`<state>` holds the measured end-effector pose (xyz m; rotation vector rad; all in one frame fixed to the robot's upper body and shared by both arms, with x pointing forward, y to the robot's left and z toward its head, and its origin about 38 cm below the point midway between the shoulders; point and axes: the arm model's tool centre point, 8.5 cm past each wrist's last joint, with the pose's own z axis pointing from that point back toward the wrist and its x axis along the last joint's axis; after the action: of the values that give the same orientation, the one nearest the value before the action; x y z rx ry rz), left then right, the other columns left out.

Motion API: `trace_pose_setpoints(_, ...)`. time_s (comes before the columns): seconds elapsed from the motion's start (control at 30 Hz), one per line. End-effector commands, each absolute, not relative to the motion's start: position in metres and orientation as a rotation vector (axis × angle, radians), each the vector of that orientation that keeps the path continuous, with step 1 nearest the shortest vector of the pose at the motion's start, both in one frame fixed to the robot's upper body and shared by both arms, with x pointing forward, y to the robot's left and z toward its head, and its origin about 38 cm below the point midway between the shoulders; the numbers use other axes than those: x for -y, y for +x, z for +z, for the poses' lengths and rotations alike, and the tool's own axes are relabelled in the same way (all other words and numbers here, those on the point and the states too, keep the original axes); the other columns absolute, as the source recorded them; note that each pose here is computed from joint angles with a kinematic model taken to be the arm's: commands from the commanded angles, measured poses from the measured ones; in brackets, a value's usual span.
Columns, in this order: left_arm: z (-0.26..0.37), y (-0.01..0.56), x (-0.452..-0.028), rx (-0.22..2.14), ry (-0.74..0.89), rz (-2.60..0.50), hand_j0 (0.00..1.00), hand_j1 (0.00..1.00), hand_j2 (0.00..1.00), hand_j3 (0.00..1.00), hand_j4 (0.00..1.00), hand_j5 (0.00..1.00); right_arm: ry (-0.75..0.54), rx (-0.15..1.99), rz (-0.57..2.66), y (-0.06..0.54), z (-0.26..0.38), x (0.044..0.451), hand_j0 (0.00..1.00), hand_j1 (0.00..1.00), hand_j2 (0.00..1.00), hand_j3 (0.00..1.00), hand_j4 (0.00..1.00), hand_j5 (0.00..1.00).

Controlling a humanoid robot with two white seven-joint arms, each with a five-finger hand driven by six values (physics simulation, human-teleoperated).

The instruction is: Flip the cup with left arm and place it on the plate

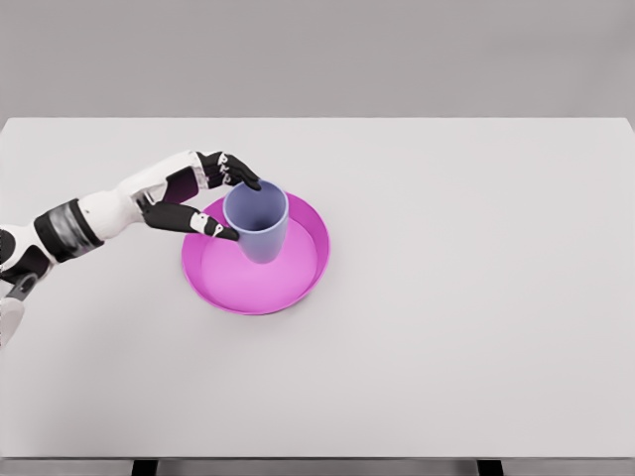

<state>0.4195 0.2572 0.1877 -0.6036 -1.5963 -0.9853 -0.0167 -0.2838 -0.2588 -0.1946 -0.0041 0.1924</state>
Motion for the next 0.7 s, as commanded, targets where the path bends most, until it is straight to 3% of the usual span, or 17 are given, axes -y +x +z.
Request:
trace_pose_setpoints(0.0,0.179,0.423,-0.257,1.583,-0.592,-0.971,0.61,0.61,0.61,0.61,0.61,0.61,-0.195,0.004,0.192,-0.017,-0.259,0.284,1.00,1.00,1.00,1.00,1.00,1.00)
trace_pose_setpoints(0.57,0.157,0.426,-0.243,1.551,-0.561,-0.998,0.62,0.62,0.62,0.62,0.62,0.62,-0.195,0.004,0.192,-0.017,-0.259,0.284,1.00,1.00,1.00,1.00,1.00,1.00)
trace_pose_setpoints(0.67,0.156,0.426,-0.244,1.548,-0.559,-0.999,0.67,0.67,0.67,0.67,0.67,0.67,-0.195,0.004,0.192,-0.017,-0.259,0.284,1.00,1.00,1.00,1.00,1.00,1.00)
